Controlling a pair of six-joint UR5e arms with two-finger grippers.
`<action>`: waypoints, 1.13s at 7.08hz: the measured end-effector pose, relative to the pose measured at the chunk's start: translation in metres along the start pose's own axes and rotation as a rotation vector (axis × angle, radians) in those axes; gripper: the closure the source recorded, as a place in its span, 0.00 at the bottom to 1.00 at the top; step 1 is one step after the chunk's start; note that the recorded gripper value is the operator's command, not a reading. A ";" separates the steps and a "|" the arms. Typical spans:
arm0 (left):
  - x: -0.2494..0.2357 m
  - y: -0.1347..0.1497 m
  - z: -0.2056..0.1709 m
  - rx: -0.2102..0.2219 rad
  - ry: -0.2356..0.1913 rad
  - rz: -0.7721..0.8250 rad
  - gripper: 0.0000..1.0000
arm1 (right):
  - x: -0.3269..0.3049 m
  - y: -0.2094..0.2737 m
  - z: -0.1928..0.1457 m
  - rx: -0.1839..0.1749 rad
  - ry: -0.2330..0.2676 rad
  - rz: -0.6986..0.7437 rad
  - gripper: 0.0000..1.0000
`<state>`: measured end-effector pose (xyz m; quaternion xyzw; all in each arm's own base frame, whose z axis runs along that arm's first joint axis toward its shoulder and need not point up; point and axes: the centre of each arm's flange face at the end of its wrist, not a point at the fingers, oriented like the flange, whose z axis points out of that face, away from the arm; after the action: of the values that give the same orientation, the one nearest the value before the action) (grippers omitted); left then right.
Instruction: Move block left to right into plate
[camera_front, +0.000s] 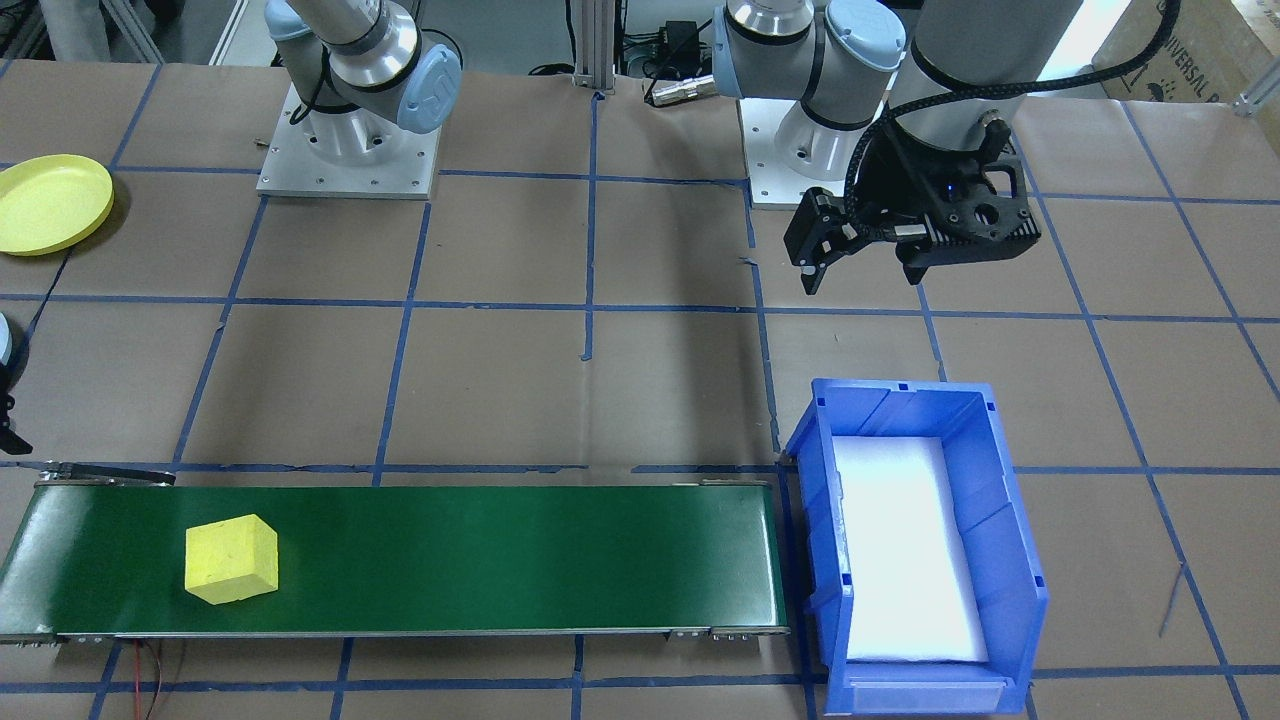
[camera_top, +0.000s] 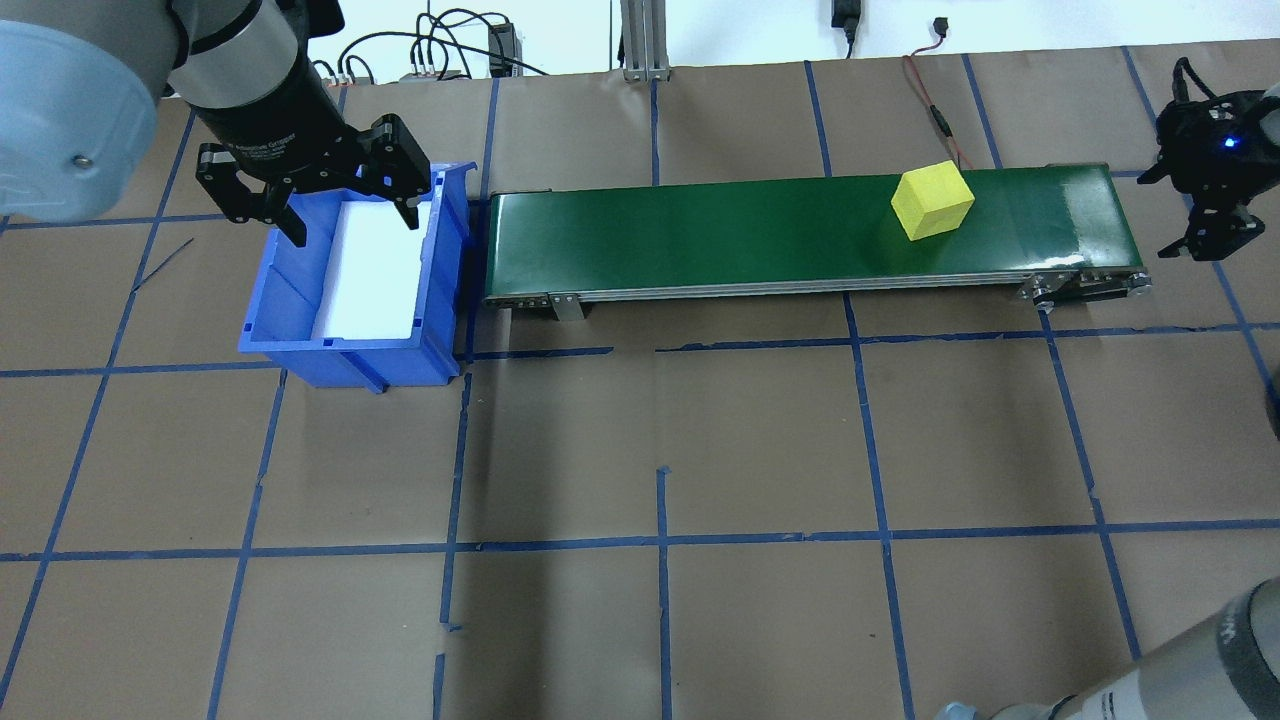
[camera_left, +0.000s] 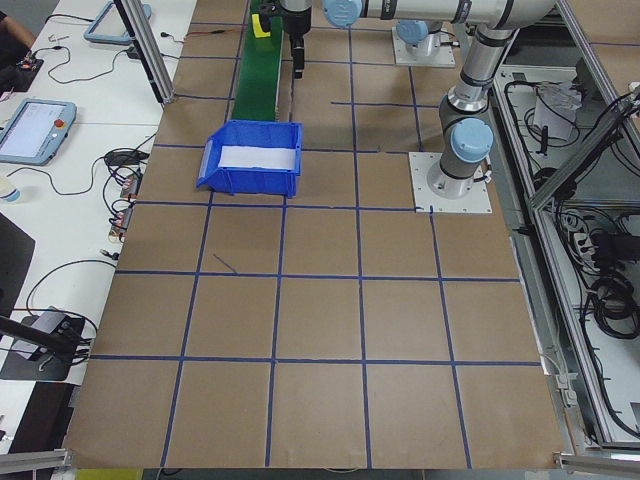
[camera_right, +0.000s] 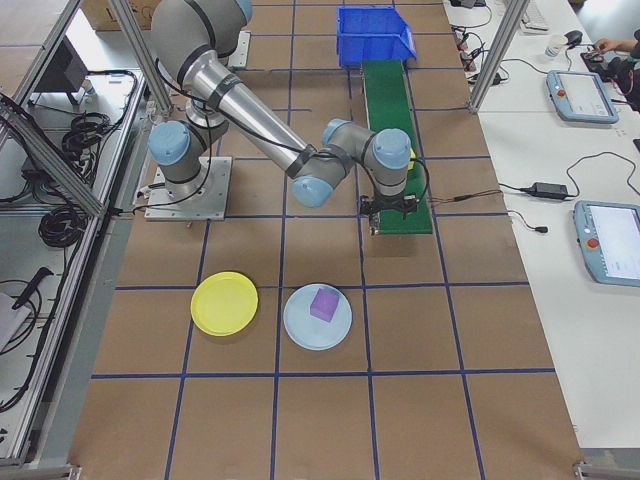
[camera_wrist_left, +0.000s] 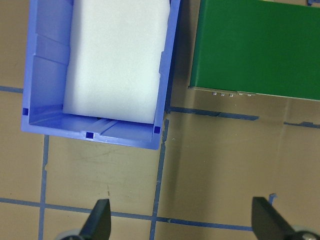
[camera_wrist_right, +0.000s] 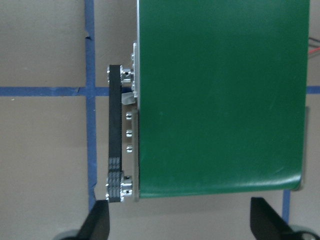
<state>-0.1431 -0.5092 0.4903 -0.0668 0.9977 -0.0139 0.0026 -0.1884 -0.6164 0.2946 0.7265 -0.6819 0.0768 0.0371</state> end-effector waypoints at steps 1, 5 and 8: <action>0.000 0.000 0.000 0.000 -0.001 0.000 0.00 | 0.012 -0.015 0.005 -0.003 0.014 -0.053 0.00; 0.000 -0.002 0.000 0.005 0.002 -0.001 0.00 | 0.037 -0.054 0.024 0.026 0.057 -0.156 0.00; -0.001 -0.002 -0.001 0.008 0.001 -0.002 0.00 | 0.046 -0.069 0.022 0.026 0.068 -0.179 0.00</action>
<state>-0.1418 -0.5113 0.4913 -0.0676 0.9975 -0.0180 0.0024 -0.1158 -0.6603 0.2834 0.7819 -0.6115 0.1064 0.0574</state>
